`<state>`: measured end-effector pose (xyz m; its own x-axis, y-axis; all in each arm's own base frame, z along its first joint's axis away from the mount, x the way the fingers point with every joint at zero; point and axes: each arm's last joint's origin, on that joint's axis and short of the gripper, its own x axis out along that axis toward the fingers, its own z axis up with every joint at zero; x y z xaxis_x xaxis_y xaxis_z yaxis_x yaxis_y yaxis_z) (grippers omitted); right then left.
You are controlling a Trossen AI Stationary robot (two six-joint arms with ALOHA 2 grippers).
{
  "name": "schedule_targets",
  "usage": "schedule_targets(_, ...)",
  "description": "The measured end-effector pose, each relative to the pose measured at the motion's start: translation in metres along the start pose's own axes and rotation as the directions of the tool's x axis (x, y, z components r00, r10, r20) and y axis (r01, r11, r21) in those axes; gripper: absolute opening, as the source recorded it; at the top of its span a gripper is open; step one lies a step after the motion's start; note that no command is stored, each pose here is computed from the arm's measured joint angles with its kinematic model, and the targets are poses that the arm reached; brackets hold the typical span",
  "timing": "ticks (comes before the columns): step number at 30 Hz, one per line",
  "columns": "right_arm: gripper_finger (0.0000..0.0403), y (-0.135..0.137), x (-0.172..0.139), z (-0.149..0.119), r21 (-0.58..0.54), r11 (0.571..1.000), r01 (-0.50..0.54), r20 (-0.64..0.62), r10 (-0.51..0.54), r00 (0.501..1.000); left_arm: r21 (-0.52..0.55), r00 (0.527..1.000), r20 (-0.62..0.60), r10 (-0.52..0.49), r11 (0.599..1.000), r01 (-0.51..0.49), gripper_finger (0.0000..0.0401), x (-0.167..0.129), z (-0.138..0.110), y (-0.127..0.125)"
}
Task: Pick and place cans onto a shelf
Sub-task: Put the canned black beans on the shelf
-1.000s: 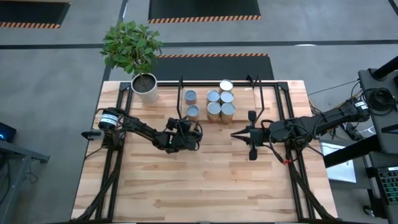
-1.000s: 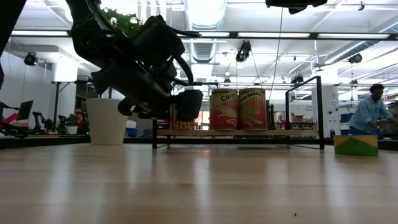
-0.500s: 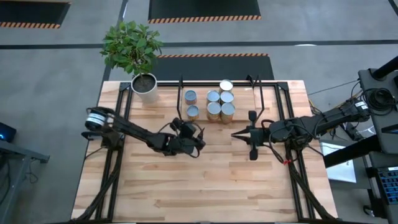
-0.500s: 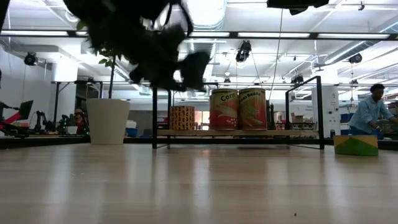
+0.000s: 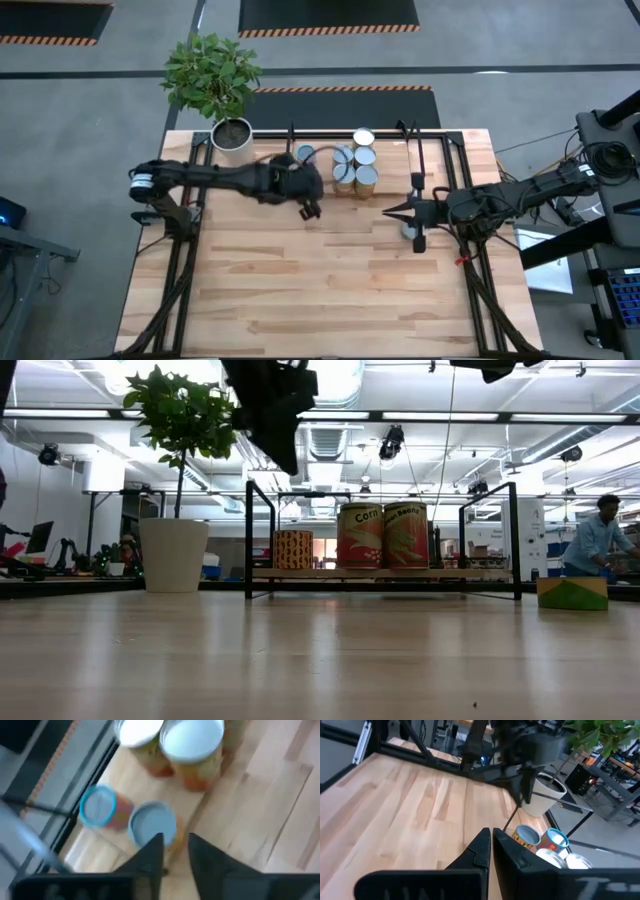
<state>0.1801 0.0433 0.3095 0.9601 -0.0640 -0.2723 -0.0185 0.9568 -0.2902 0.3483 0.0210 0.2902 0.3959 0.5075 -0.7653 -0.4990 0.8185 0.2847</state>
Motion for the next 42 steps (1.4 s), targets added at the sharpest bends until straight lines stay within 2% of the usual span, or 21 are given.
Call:
schedule_targets(2,0.0009,0.0,-0.002,-0.002,0.0,1.0,-0.003,-0.015,0.003,1.0,0.016,0.999,-0.011,-0.047,0.999,0.047,0.0028,0.004,0.007,0.006)
schedule_targets(4,0.0009,-0.001,-0.005,-0.002,0.005,1.0,-0.005,-0.015,0.005,1.0,0.045,0.995,-0.06,-0.08,0.996,0.083,0.0008,0.01,0.009,0.009)
schedule_targets(8,0.0009,-0.002,-0.01,-0.003,0.0,1.0,-0.007,-0.021,0.007,1.0,0.102,0.991,-0.109,-0.075,0.991,0.086,0.0017,0.021,0.009,0.009)
schedule_targets(19,0.0009,-0.005,-0.019,-0.005,-0.015,1.0,-0.002,-0.001,0.002,1.0,0.115,0.973,-0.229,-0.004,0.993,0.031,0.0001,0.068,0.001,0.006)
schedule_targets(29,0.0009,-0.006,-0.021,-0.006,-0.013,1.0,-0.002,0.001,0.002,1.0,0.101,0.98,-0.2,-0.01,0.994,0.03,0.0001,0.071,0.002,0.005)
schedule_targets(34,0.0009,-0.006,-0.021,-0.006,-0.012,1.0,-0.002,0.001,0.002,1.0,0.08,0.985,-0.17,0.035,0.997,-0.021,0.0001,0.072,0.004,0.005)
schedule_targets(42,0.0009,-0.006,-0.021,-0.006,-0.012,1.0,-0.002,0.0,0.002,1.0,0.066,0.988,-0.152,0.032,0.998,-0.022,0.0001,0.078,0.001,0.003)
